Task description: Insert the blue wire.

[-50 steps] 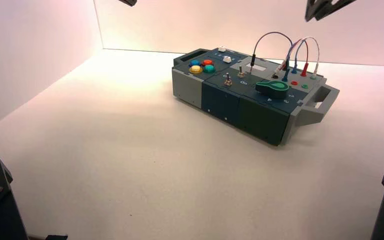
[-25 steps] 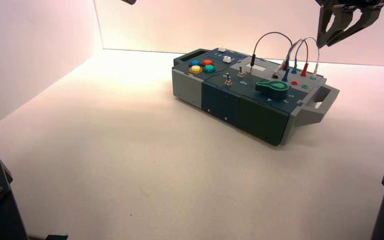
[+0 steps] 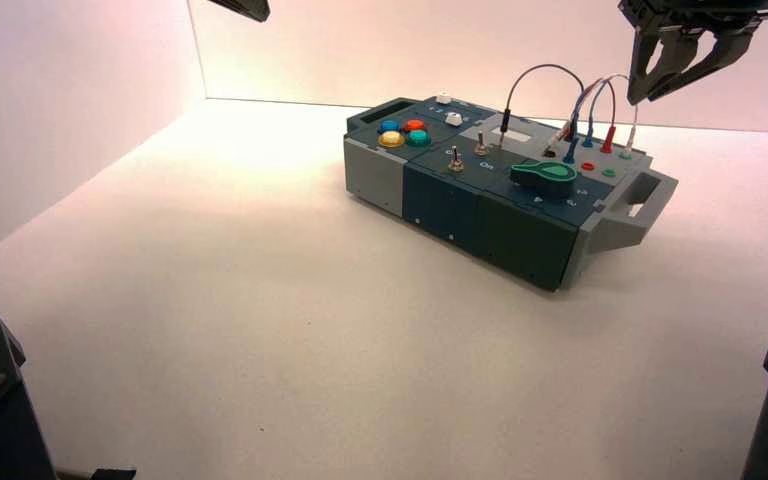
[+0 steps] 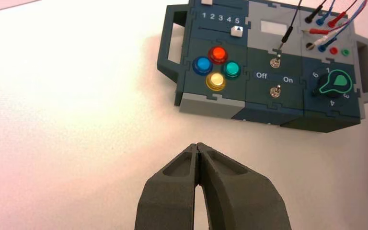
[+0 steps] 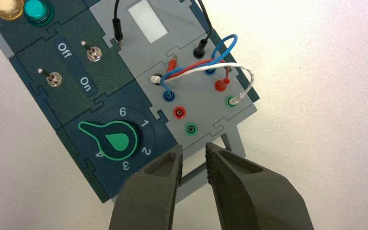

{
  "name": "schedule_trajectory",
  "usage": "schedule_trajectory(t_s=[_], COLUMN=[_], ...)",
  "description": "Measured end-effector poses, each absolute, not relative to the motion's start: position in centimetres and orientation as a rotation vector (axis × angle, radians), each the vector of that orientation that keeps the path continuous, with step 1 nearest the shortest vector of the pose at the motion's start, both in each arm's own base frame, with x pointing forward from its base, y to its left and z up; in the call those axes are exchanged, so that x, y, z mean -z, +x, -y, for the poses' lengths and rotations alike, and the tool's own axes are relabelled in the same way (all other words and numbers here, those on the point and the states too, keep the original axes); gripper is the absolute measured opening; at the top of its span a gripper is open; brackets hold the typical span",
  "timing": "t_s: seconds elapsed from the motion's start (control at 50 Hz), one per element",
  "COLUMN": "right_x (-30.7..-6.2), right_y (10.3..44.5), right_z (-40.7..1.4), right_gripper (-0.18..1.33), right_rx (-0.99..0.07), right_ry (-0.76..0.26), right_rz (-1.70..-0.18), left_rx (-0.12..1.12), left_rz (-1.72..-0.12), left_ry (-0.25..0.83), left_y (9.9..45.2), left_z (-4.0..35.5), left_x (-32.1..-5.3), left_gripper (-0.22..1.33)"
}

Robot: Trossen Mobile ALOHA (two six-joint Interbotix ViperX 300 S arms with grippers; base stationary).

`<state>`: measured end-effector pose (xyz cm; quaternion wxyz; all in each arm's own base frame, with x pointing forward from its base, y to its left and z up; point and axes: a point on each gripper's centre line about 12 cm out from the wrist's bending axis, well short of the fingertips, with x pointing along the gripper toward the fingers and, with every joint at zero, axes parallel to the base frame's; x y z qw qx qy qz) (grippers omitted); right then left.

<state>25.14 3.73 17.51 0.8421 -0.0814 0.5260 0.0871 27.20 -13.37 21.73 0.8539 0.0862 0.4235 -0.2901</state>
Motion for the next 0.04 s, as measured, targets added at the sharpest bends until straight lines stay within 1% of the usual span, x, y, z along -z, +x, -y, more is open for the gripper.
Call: schedule_trajectory(t_s=[0.04], right_x=[-17.51], right_y=[25.14], right_z=[-3.73], right_gripper=[0.58], right_rx=[-0.184], right_ry=[-0.172], right_rz=[-1.111], left_rx=[0.610], left_rz=[-0.896], left_ry=[0.180], left_y=[27.24], left_z=[13.39], left_x=[-21.60], left_gripper=[-0.16])
